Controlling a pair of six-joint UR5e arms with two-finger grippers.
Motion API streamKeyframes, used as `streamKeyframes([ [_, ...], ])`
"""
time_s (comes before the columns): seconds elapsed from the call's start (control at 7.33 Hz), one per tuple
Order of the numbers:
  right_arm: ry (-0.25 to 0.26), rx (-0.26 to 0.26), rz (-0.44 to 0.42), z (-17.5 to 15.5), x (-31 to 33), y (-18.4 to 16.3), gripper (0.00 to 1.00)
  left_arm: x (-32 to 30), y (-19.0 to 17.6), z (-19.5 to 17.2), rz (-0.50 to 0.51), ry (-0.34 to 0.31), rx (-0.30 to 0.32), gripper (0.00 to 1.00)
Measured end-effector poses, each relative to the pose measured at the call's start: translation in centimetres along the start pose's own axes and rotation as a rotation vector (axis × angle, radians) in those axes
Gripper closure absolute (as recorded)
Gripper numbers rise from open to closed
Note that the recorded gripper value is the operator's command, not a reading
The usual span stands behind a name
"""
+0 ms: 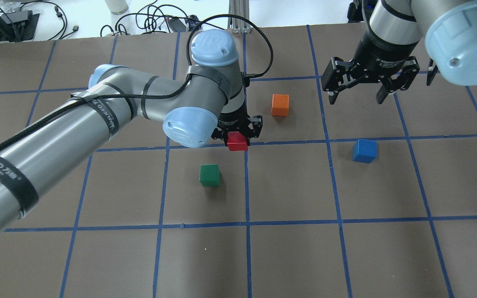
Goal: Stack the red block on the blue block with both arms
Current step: 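Lift the red cube with the left gripper and carry it toward the right arm, then set the red cube down on the table and open the left gripper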
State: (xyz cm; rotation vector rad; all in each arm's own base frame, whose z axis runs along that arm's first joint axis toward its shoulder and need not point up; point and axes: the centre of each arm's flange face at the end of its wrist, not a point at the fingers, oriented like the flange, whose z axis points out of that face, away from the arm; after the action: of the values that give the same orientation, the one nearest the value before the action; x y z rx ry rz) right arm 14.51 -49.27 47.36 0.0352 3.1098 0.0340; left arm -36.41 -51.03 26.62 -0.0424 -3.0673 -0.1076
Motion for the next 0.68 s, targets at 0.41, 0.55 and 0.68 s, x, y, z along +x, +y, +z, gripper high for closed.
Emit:
streamKeyframes([
  [0.41, 0.0, 0.001, 0.0, -0.1, 0.0, 0.0, 0.0, 4.3, 1.6, 5.2, 0.006, -0.01, -0.036, 0.02],
  [0.55, 0.0, 0.002, 0.0, -0.1, 0.0, 0.0, 0.0, 4.7, 1.8, 6.2, 0.011, -0.018, -0.047, 0.0],
  [0.68, -0.001, 0.001, 0.0, 0.0, 0.0, 0.0, 0.0, 4.9, 1.9, 6.8, 0.015, -0.025, -0.052, 0.0],
])
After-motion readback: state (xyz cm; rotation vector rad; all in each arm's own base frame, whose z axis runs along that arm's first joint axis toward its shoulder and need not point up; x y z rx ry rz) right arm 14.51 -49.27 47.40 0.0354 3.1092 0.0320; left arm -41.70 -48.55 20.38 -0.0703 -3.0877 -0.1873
